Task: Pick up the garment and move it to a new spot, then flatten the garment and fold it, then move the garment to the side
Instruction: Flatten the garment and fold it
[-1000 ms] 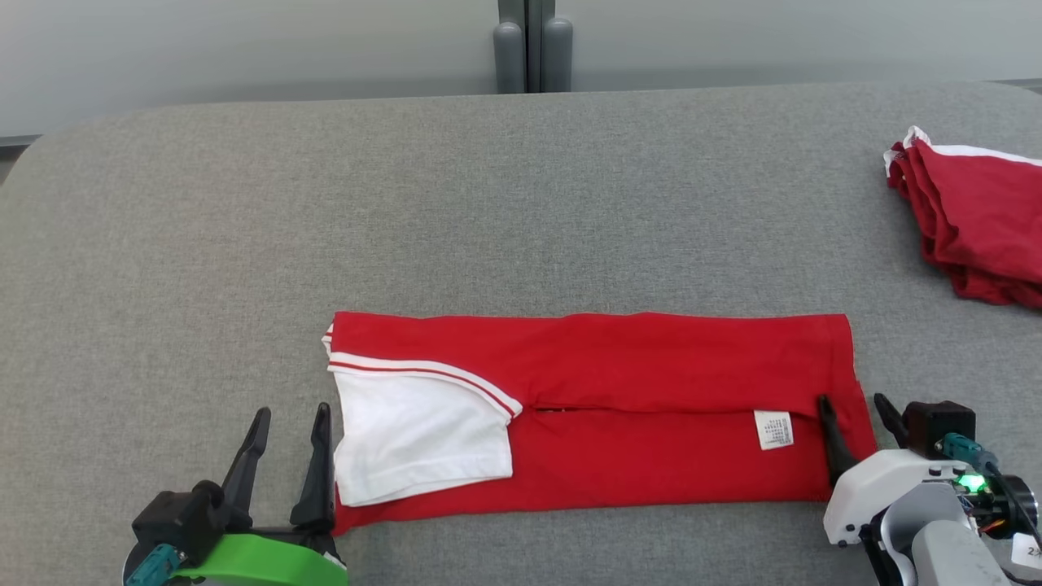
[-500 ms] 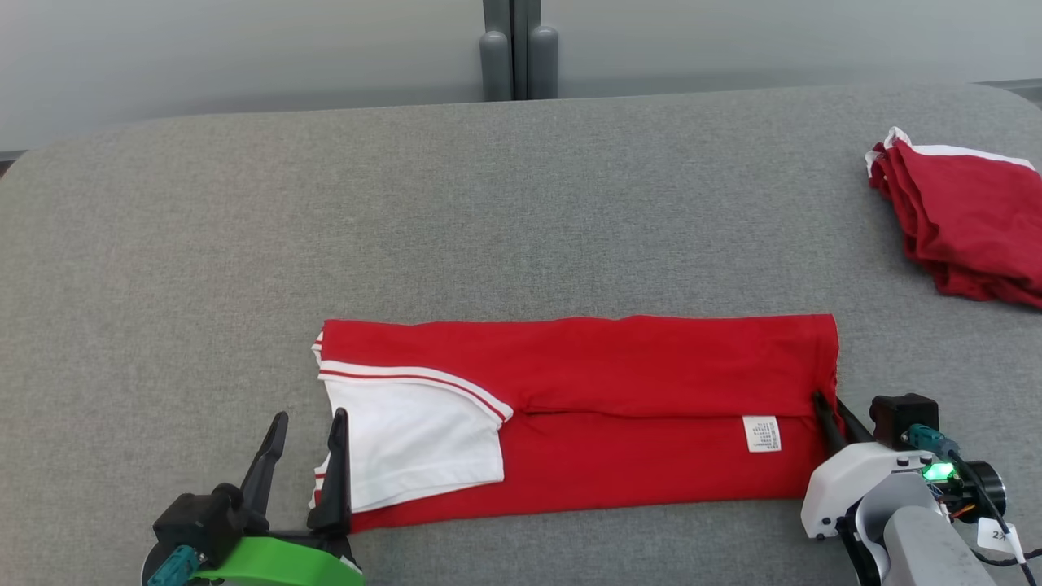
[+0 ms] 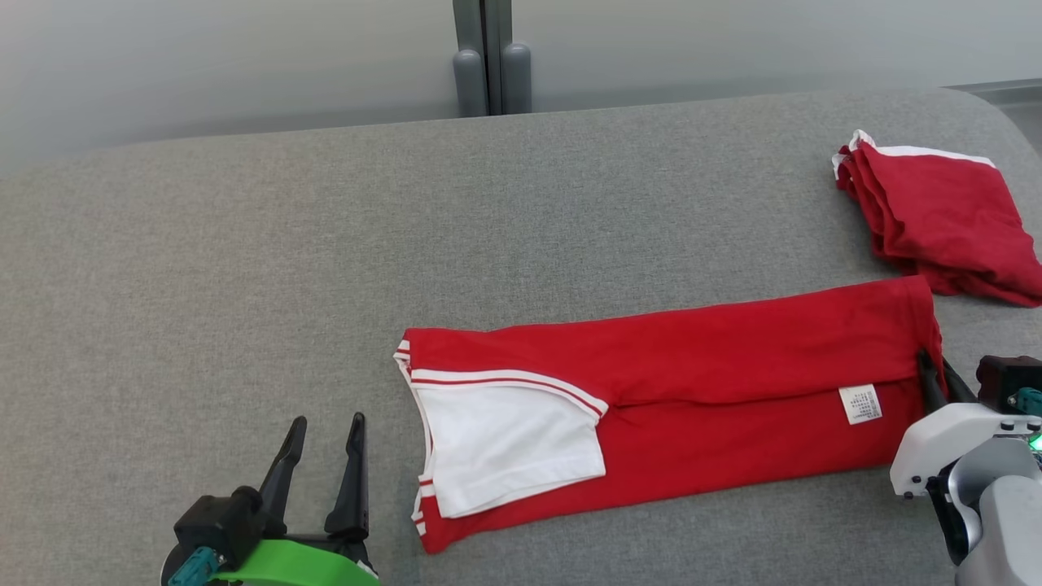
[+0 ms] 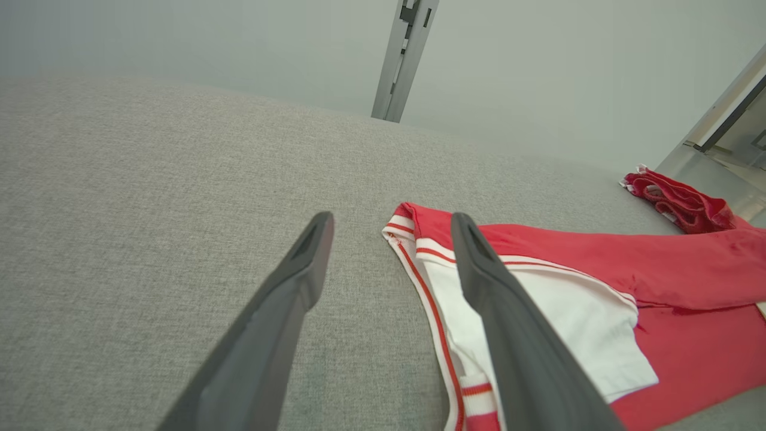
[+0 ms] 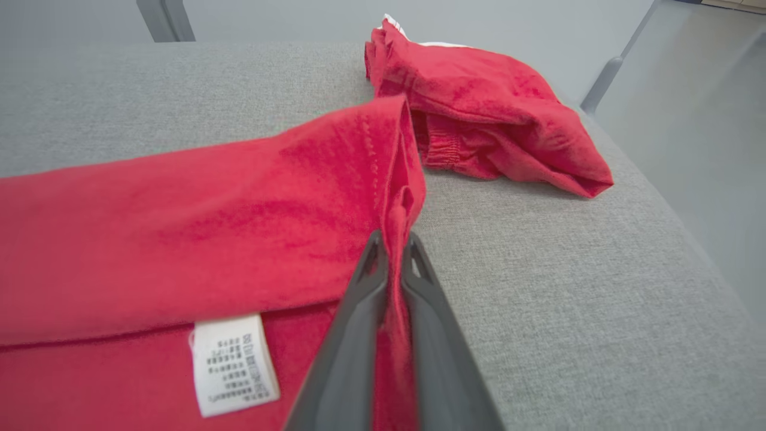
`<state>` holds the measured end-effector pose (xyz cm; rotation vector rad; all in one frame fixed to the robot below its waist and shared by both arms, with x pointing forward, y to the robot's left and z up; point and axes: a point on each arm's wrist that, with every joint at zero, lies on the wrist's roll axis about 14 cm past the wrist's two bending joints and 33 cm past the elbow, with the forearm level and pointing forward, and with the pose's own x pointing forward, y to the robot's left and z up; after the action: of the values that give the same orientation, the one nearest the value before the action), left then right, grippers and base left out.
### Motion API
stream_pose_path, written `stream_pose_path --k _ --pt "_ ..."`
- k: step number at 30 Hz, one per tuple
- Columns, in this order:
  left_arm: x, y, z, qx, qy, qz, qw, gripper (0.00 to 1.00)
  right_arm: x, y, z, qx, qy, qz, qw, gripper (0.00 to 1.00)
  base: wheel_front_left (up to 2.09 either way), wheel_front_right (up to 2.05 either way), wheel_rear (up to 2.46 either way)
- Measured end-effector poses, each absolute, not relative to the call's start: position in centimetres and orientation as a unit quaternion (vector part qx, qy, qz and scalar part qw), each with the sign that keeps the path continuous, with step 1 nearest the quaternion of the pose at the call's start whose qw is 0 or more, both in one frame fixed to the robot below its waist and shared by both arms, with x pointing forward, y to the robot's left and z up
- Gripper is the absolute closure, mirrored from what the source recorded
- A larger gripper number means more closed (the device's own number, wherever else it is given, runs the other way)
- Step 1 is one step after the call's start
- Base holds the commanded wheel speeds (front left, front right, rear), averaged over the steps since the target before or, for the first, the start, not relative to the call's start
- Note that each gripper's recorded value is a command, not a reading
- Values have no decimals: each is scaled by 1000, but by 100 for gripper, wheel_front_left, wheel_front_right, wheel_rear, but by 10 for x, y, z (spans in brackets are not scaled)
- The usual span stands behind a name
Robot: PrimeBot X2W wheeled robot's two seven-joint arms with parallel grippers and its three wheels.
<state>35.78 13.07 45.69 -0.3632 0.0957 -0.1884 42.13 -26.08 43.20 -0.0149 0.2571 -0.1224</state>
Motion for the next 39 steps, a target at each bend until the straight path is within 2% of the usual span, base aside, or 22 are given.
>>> stream_pose_path --k 5,16,20,28,32,39 --pt "356 126 456 -181 51 -98 977 0 421 -243 444 33 117 -49 991 100 0 0 0" --pt "349 121 456 -182 53 -106 976 0 422 -122 481 113 95 111 983 100 0 0 0" --pt "346 126 457 -181 50 -101 977 0 414 -76 491 144 96 177 969 100 0 0 0" --pt "339 131 457 -186 49 -90 977 0 392 15 505 208 103 307 923 100 0 0 0" --pt "340 134 460 -187 43 -85 978 0 385 47 501 206 118 352 905 100 0 0 0" --pt "338 142 460 -191 42 -69 978 0 386 76 492 201 136 388 889 100 0 0 0"
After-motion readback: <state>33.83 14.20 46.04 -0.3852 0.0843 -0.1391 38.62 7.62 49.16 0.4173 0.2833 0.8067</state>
